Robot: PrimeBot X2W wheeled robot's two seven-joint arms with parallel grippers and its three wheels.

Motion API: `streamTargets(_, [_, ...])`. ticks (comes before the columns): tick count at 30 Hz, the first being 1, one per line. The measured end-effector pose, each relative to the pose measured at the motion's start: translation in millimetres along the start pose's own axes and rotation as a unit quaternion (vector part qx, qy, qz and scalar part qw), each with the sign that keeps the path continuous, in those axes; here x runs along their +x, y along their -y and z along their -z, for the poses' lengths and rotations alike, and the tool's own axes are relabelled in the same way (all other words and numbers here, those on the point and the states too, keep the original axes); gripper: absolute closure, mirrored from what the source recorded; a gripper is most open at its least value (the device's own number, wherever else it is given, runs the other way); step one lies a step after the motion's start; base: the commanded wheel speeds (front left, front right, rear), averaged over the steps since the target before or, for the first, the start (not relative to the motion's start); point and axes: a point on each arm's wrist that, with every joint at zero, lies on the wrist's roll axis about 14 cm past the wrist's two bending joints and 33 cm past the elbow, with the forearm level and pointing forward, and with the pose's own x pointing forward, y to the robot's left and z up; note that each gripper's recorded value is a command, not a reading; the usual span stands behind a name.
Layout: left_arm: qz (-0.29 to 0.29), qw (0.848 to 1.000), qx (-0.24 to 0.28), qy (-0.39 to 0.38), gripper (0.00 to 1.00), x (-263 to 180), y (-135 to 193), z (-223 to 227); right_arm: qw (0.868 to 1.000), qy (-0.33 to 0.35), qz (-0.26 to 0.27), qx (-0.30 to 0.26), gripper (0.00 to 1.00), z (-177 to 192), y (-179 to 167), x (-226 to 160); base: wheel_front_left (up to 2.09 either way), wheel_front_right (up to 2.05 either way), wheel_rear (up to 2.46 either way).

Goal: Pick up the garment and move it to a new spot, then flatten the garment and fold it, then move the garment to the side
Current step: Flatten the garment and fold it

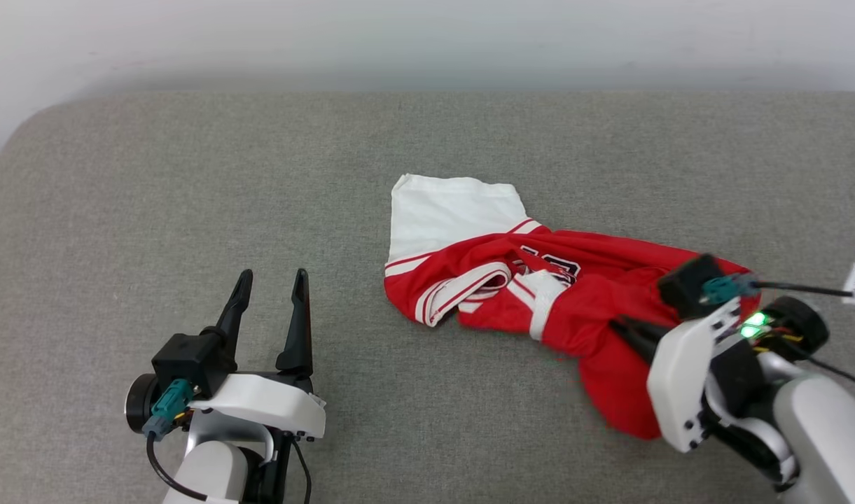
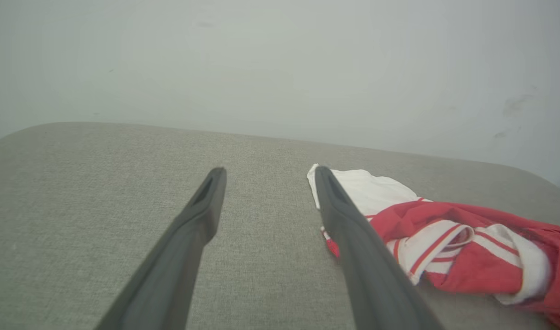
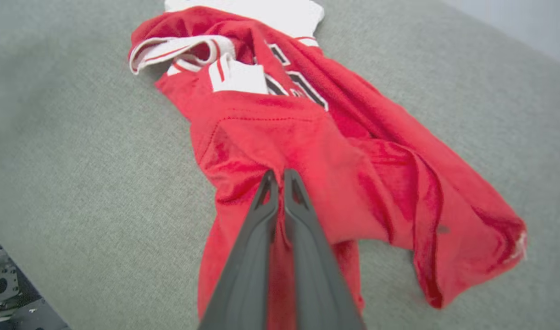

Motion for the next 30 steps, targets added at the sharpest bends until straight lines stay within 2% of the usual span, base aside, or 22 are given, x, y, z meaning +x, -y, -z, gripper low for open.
streamTargets(3, [0.008,1.000,-0.001,0.006,0.00,1,6,-4,0.997,0.050,0.052,0.032,1.00,-15,29,-19,0.00,0.00,0.00])
streamTargets(4, [0.008,1.000,-0.001,0.006,0.00,1,6,-4,0.997,0.050,0.052,0.032,1.00,-15,29,-19,0.00,0.00,0.00])
streamTargets(9, [0.018,1.000,-0.003,0.011,0.00,1,14,-7,0.982,0.080,0.128,0.117,1.00,4,67,-47,0.00,0.00,0.00])
streamTargets(12, [0.025,1.000,-0.004,0.010,0.00,1,18,-6,0.964,0.091,0.169,0.184,1.00,28,84,-63,0.00,0.00,0.00])
streamTargets(17, [0.030,1.000,-0.001,0.007,0.00,4,20,-4,0.923,0.087,0.230,0.295,1.00,83,103,-80,0.00,0.00,0.00])
streamTargets(21, [0.033,0.999,0.000,0.003,0.00,6,21,0,0.893,0.077,0.263,0.356,1.00,122,108,-84,0.00,0.00,0.00])
streamTargets(22, [0.034,0.999,0.001,0.002,0.00,7,21,0,0.888,0.075,0.267,0.368,0.71,130,108,-84,0.00,0.00,0.00])
streamTargets(23, [0.034,0.999,0.001,0.001,0.00,8,21,1,0.883,0.072,0.270,0.377,0.51,137,107,-83,0.00,0.00,0.00])
streamTargets(24, [0.035,0.999,0.002,0.001,0.00,8,21,1,0.880,0.072,0.273,0.382,0.00,141,106,-81,0.00,0.00,0.00])
streamTargets(25, [0.035,0.999,0.003,0.000,0.00,8,20,2,0.876,0.080,0.273,0.390,0.00,141,105,-80,0.00,0.00,0.00])
streamTargets(30, [0.037,0.999,0.005,0.001,0.00,7,22,0,0.876,0.119,0.294,0.363,0.00,133,110,-82,0.00,0.00,0.00])
